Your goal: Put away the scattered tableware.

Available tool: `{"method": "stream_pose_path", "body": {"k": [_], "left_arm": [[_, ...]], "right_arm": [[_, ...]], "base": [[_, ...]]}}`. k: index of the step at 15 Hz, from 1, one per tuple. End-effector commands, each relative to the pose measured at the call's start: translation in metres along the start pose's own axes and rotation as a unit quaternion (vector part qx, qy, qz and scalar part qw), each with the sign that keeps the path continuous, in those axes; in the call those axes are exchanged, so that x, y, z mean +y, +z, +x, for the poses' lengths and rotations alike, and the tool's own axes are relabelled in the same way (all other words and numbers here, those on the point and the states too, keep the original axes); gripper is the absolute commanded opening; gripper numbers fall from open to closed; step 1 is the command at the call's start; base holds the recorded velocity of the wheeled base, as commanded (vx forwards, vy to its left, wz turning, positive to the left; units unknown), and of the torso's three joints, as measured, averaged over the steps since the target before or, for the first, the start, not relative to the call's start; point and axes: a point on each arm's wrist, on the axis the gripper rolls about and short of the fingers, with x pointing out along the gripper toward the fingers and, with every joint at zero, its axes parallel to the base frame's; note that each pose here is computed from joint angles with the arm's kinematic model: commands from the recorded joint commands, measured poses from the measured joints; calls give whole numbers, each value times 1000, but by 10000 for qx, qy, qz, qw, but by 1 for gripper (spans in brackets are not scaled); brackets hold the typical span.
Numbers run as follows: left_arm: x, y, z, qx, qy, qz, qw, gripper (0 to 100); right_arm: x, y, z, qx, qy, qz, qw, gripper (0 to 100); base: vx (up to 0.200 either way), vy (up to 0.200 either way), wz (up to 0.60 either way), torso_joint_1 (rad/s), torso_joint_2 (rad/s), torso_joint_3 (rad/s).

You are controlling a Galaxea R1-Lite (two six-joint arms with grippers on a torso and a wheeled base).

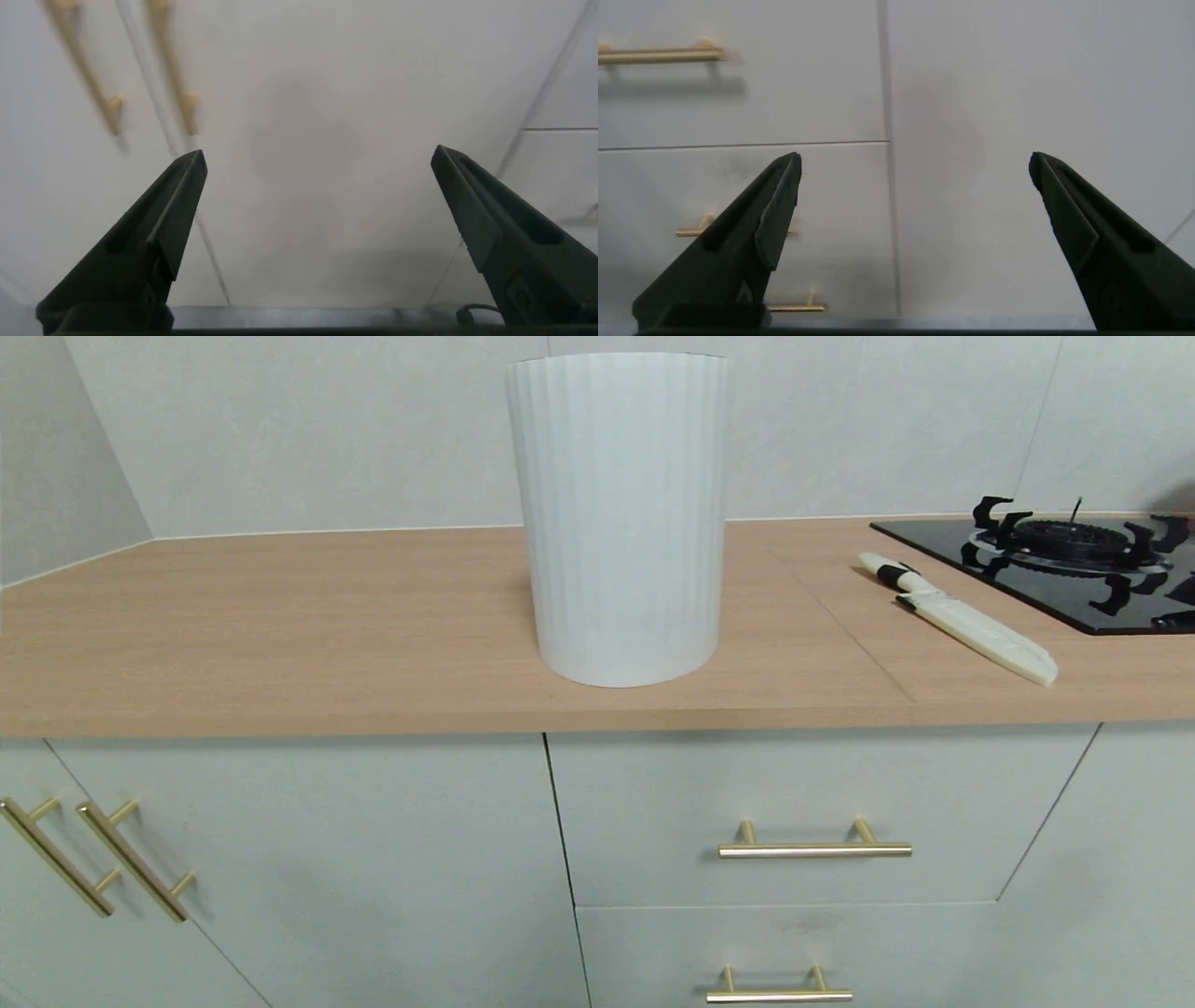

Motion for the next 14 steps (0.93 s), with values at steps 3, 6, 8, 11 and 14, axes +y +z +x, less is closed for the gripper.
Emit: {"method": "stream_pose_path", "body": {"k": [3, 6, 8, 11, 14], "left_arm": [[0, 0, 0, 14, 3, -4, 10000, 100], [0, 0, 0, 14, 3, -4, 10000, 100], [0, 0, 0, 14, 3, -4, 10000, 100], [0, 0, 0, 14, 3, -4, 10000, 100], [0, 0, 0, 14, 3, -4, 10000, 100]], "right_arm": [[0, 0, 0, 8, -5, -3, 10000, 100], [0, 0, 0, 8, -5, -3, 10000, 100], [0, 0, 0, 8, -5, -3, 10000, 100], [0, 0, 0, 8, -5, -3, 10000, 100], [0, 0, 0, 8, -5, -10, 10000, 100]], "base": [[0, 0, 0, 0, 0, 0], [0, 0, 0, 0, 0, 0], [0, 0, 0, 0, 0, 0], [0, 0, 0, 0, 0, 0], [0, 0, 0, 0, 0, 0]]}}
